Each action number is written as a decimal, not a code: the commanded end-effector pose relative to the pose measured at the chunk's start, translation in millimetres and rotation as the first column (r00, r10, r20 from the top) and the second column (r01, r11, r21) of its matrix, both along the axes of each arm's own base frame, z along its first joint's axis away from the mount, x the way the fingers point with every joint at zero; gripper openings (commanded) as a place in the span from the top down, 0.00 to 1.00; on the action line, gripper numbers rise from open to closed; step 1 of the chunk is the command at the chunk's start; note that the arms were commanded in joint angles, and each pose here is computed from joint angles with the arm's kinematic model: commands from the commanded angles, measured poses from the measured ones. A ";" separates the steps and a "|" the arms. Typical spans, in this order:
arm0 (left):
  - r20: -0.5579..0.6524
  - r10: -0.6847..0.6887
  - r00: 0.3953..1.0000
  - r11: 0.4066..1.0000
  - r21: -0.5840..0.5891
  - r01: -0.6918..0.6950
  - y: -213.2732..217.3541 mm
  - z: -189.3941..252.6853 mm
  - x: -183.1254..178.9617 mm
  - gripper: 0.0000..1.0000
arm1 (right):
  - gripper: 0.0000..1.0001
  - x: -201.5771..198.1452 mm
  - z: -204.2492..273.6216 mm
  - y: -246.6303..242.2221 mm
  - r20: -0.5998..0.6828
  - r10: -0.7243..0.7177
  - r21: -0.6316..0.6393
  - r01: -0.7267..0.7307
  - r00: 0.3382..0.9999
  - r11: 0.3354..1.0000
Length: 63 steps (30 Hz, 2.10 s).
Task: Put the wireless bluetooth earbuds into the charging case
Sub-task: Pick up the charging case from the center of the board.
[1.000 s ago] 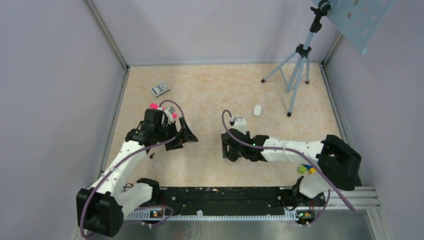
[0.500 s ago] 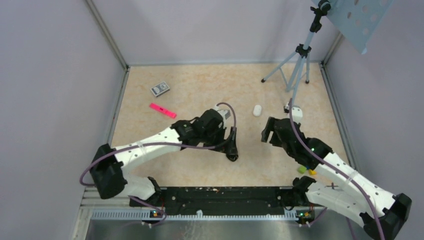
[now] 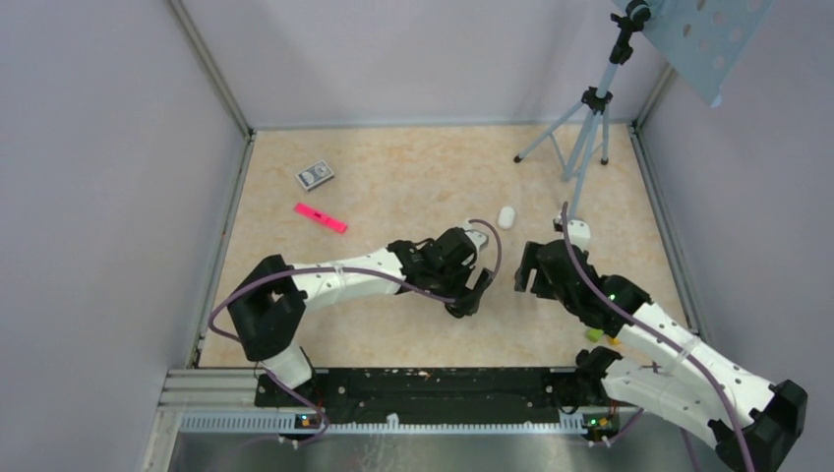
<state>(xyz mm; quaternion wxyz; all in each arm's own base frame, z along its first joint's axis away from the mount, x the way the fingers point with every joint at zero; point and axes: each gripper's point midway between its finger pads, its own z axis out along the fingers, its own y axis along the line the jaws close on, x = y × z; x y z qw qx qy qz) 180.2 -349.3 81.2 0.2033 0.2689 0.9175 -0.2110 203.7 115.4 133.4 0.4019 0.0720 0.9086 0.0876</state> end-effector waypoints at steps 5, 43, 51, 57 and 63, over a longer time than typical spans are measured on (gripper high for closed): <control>0.119 -0.168 0.979 0.985 -0.026 0.172 -7.0 -7.4 4.4 0.03 | 0.24 2.3 14.4 2.1 0.029 -0.007 0.039 0.006 1.000 0.999; 0.186 -0.246 0.951 0.923 0.344 0.172 -0.7 -44.0 21.2 0.35 | 0.21 8.5 36.4 -19.4 0.083 -0.063 0.031 0.060 0.995 0.998; 0.188 -0.248 0.950 0.931 0.317 0.180 -1.4 -41.9 16.8 0.43 | 0.19 10.8 38.9 -23.7 0.091 -0.088 0.130 0.076 0.992 0.989; 0.202 -0.257 0.945 0.939 0.284 0.195 -0.3 -30.8 13.3 0.35 | 0.19 20.9 47.7 -31.4 0.075 -0.116 0.257 0.094 0.990 0.962; 0.189 -0.243 0.951 0.934 0.311 0.177 5.4 -37.2 13.0 0.19 | 0.19 29.6 53.2 -34.5 0.079 -0.164 0.300 0.133 0.983 0.945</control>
